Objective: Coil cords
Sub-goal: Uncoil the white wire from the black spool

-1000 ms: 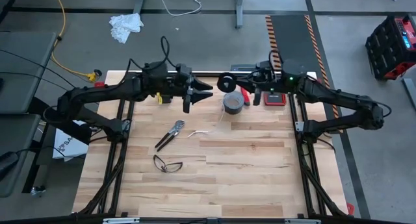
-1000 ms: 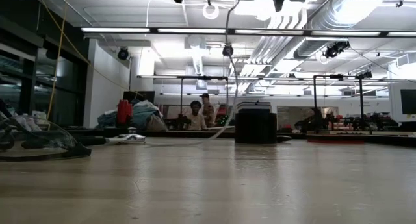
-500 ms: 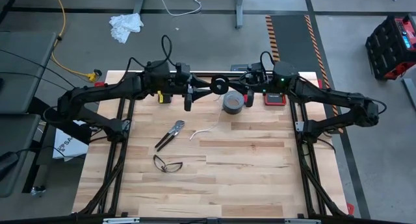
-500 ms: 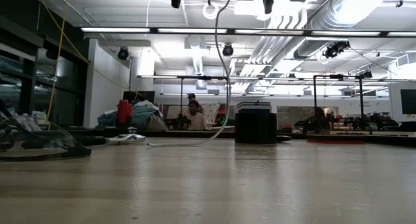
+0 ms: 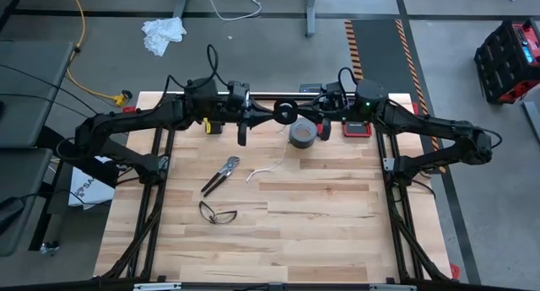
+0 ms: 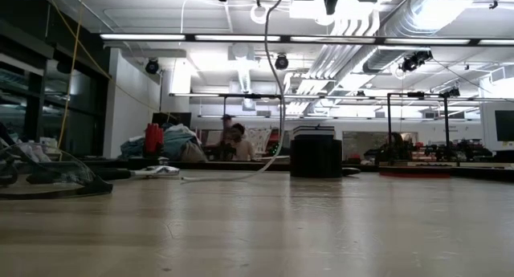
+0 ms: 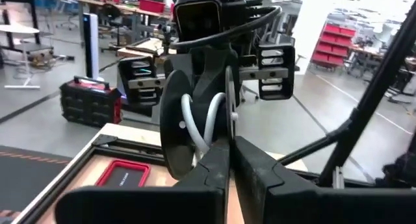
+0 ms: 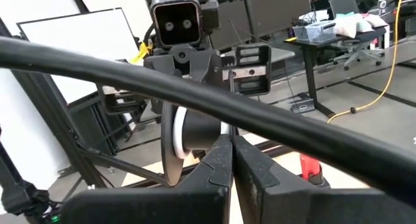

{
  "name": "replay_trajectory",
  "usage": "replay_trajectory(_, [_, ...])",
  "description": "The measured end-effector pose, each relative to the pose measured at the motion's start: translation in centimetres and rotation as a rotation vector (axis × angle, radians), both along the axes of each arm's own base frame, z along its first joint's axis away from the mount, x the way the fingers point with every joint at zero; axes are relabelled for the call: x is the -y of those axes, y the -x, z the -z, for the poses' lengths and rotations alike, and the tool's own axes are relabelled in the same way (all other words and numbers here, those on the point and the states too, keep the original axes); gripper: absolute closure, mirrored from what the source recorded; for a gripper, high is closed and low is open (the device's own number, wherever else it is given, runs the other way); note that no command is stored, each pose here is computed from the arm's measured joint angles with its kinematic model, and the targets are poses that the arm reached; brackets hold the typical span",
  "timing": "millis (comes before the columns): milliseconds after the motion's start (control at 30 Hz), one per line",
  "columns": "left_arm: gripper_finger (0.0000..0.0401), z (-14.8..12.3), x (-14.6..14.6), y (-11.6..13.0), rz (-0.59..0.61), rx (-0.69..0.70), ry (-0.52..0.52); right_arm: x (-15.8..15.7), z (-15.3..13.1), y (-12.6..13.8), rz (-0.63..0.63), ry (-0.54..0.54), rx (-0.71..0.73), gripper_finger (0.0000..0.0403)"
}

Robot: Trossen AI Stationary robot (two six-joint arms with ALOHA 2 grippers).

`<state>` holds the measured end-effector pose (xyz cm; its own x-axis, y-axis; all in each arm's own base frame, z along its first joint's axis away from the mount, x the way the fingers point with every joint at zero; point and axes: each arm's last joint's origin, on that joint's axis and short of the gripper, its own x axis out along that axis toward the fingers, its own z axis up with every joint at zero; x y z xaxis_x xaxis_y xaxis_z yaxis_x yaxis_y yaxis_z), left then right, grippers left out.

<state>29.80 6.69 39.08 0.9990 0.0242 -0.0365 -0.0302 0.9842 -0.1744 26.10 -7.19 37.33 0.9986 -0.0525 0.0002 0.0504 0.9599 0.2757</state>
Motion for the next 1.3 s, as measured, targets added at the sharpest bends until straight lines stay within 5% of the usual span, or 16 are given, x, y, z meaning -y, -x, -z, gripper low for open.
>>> replay_trajectory(200, [0.0399,0.0,0.3,0.6,0.064,-0.036,0.07,-0.7,-0.1,0.1,-0.043,0.019,-0.008,0.0384])
replay_trajectory(400, [0.04,-0.9,1.1,3.6,0.14,-0.114,0.072,-1.2,-0.7,1.3,-0.037,0.007,-0.012,0.0285])
replay_trajectory(567, [0.04,-3.2,0.9,5.3,0.336,0.027,0.179,-1.7,-0.2,1.5,-0.098,-0.058,-0.073,0.0229])
replay_trajectory(833, [0.04,-3.8,-0.3,5.2,0.353,0.075,0.337,-4.0,0.2,-2.0,-0.309,-0.082,0.057,0.0222])
replay_trajectory(1300, [0.0401,-3.5,-0.4,4.7,0.297,0.074,0.364,-4.0,1.4,-3.9,-0.313,-0.081,0.06,0.0222])
